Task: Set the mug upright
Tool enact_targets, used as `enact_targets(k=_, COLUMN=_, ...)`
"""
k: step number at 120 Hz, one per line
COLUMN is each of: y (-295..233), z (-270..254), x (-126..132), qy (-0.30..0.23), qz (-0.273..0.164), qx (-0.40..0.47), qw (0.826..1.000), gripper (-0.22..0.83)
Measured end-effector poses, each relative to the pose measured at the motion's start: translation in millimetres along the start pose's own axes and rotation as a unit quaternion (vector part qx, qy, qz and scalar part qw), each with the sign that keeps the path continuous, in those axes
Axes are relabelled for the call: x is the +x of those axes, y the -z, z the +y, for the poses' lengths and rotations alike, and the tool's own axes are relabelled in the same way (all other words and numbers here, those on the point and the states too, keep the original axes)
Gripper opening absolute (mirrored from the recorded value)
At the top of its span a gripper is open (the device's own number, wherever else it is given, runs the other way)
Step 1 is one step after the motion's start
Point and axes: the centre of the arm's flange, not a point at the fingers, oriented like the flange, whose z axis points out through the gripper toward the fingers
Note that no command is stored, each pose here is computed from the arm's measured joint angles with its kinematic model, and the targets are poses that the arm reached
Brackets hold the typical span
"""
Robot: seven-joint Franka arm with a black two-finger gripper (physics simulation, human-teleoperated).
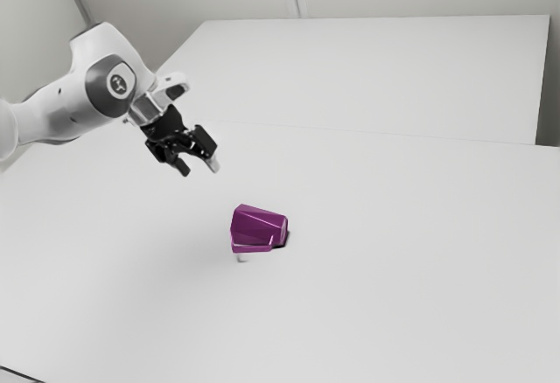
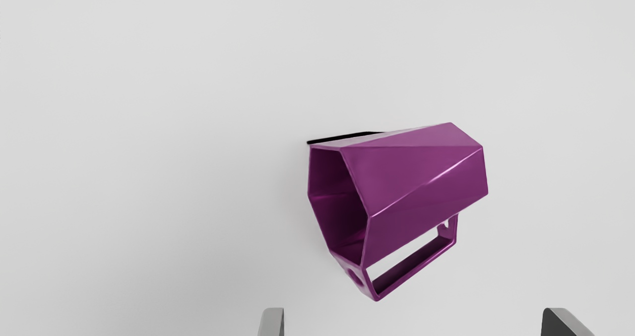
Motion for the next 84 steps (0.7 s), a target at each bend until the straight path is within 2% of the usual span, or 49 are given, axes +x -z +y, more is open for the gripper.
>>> enact_targets(k=21, y=-29, z=-22, x=-12, qy=0.017, qz=0.026, qx=-0.038, qw=0.999, gripper=0.57)
enact_targets(k=44, y=-54, z=-18, x=-26, qy=0.010, qz=0.057, qx=-0.073, qw=0.996, gripper=0.57)
enact_targets(k=84, y=-86, z=-30, x=-46, qy=0.024, qz=0.121, qx=-0.140, qw=0.983, gripper=0.57)
